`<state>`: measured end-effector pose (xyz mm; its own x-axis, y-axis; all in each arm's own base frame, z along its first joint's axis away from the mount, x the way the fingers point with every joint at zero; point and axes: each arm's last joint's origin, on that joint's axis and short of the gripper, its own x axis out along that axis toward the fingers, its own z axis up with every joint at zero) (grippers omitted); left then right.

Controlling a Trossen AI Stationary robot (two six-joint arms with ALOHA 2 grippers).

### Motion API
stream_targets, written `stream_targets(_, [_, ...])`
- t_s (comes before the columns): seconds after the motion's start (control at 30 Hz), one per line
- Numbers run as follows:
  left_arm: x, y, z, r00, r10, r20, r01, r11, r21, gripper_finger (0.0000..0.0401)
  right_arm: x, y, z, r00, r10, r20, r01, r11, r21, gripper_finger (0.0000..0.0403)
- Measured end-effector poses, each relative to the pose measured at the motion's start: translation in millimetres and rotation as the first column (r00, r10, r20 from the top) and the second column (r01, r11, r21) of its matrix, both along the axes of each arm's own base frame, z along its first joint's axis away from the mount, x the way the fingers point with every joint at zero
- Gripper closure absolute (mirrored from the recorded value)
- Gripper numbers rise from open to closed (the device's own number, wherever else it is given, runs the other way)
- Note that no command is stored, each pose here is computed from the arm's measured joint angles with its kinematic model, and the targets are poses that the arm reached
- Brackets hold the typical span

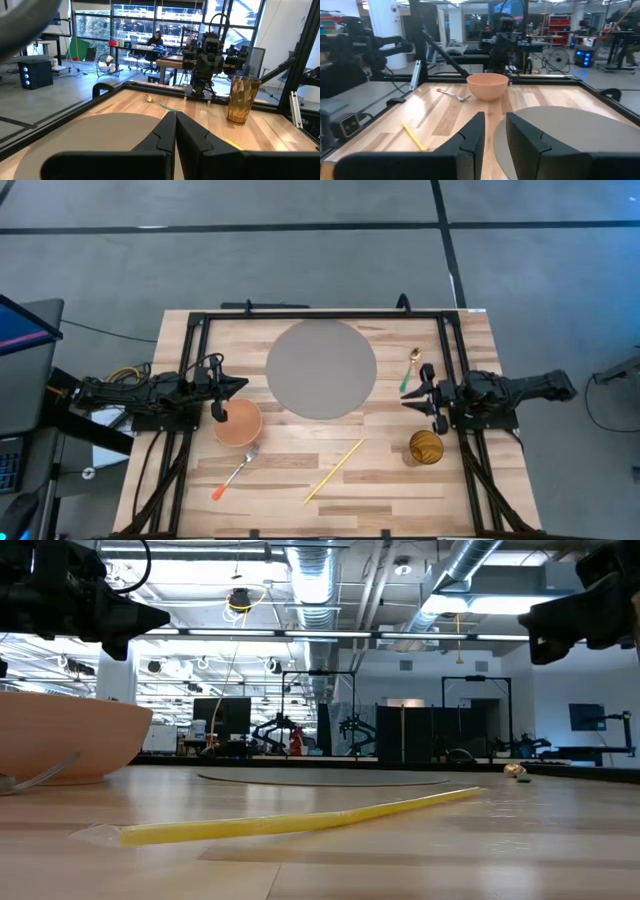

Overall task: Pick & Place Utensil
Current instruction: Put the orange bowl on the gray table placemat

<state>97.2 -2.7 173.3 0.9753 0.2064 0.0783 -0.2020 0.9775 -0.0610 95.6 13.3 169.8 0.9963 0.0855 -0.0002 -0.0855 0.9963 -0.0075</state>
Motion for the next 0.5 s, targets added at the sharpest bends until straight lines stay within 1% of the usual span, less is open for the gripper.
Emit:
stream_targets(0.37, [0.0, 0.0, 0.0, 1.000, 0.000, -0.001, 0.000, 1.000, 0.001, 0.0389, -0.1, 0.1, 0.2, 1.000, 0.001, 0.000, -0.001, 1.000, 0.000, 0.0331])
stream_targets(0.4, [0.0, 0.0, 0.0, 1.000, 0.001, -0.002, -0.001, 1.000, 0.008, 0.0389, 0.0, 0.1, 0.2, 1.000, 0.001, 0.000, -0.001, 1.000, 0.000, 0.0331])
stream_targets(0.5, [0.0, 0.0, -0.1, 1.000, 0.007, -0.017, -0.006, 0.997, 0.080, 0.0389, -0.1, 0.1, 0.2, 1.000, 0.001, 0.000, -0.001, 1.000, 0.000, 0.0331])
